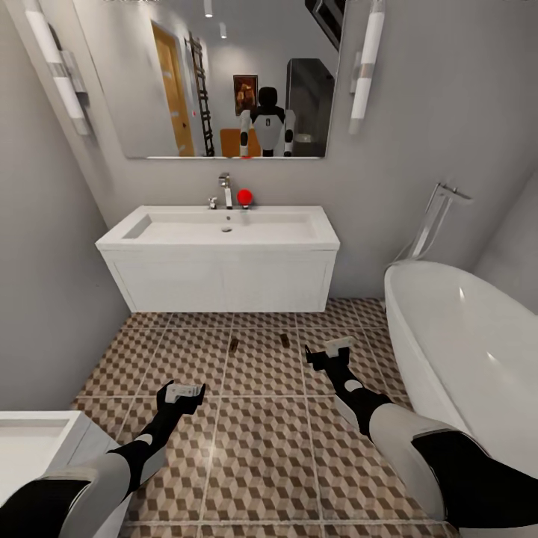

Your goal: Take the four mousetraps from the cabinet in the bathroom and place them on the bathroom floor. Make sure all four end up on the same floor surface, and ensure that at least two of them are either under or directly next to the same bathroom sink.

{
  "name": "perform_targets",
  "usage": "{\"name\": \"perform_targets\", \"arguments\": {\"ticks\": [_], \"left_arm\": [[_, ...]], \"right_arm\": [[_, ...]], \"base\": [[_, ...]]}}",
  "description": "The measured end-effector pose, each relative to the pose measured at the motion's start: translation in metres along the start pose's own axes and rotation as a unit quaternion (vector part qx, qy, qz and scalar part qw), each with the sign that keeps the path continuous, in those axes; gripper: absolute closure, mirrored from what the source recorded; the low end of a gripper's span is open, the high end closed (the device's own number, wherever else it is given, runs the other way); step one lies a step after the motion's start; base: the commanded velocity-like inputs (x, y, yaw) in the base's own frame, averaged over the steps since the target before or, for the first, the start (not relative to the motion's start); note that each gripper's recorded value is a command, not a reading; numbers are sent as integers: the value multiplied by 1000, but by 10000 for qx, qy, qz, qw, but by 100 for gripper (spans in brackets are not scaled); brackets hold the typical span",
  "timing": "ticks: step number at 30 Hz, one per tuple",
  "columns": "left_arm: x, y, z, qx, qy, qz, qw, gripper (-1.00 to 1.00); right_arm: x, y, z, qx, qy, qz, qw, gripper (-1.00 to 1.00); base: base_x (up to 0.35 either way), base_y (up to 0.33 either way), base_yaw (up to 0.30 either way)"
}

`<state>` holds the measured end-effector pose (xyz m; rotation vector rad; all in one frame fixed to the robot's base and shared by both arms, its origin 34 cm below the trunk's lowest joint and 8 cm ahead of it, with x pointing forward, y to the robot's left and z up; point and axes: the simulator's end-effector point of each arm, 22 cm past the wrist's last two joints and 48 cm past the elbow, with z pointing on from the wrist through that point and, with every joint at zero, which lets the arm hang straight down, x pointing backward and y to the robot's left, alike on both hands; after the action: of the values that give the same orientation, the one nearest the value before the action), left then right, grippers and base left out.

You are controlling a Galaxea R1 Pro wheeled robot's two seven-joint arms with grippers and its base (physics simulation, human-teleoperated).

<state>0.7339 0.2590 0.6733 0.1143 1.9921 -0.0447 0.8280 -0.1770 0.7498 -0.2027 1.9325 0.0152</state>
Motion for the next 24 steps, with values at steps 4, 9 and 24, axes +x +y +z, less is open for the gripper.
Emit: {"name": "perform_targets", "arguments": {"ticks": [4, 9, 24], "left_arm": [[-6, -2, -3, 8, -2, -7, 10000, -100], [-12, -2, -6, 9, -3, -9, 10000, -100], [-30, -1, -16, 8, 4, -12, 10000, -100]], "right_arm": [[-5, -1, -2, 1, 1, 1, 10000, -100], [-12, -1, -5, 0, 2, 0, 10000, -100], [-31, -3, -14, -3, 6, -5, 10000, -100]], "base": [[0, 0, 0], [0, 0, 0], [0, 0, 0]]}}
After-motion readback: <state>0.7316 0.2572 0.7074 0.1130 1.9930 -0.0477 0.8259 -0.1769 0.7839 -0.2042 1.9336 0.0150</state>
